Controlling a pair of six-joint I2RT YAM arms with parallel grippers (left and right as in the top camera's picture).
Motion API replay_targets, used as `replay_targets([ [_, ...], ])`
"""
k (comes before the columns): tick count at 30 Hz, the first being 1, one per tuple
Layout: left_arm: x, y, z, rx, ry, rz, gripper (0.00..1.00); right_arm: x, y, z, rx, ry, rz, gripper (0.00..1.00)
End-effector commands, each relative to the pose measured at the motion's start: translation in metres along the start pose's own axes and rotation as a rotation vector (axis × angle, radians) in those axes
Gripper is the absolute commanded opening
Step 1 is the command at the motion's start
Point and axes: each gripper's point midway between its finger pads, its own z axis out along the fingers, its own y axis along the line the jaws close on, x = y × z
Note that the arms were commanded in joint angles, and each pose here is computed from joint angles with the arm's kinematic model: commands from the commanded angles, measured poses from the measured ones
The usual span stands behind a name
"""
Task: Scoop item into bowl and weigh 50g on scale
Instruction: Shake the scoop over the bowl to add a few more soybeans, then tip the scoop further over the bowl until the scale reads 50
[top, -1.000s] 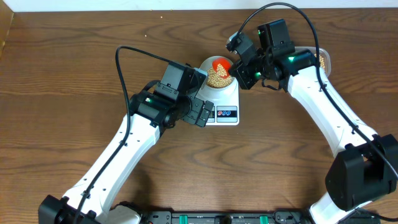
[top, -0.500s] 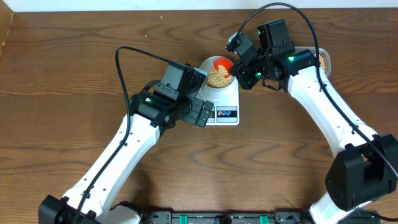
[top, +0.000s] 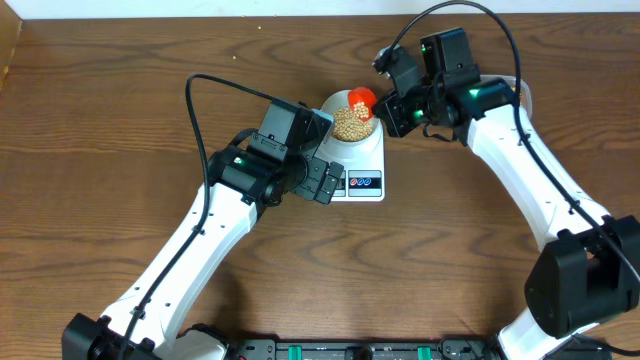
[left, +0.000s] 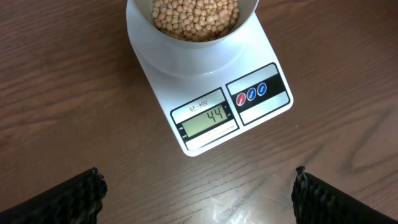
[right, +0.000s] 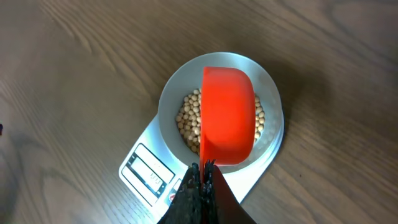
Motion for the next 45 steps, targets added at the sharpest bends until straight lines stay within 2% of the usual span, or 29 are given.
replay_targets([
  [1,0.0013,0.0001,-0.0007,0.003,0.002,0.000,0.98,-0.0135,0.0040,-0.0139,-0.029,-0.047,0.036,0.01],
  [45,0.0013,0.0001,-0.0007,0.003,0.002,0.000,0.98,-0.0138,0.0005,-0.0169,-0.042,-0.054,0.014,0.01],
])
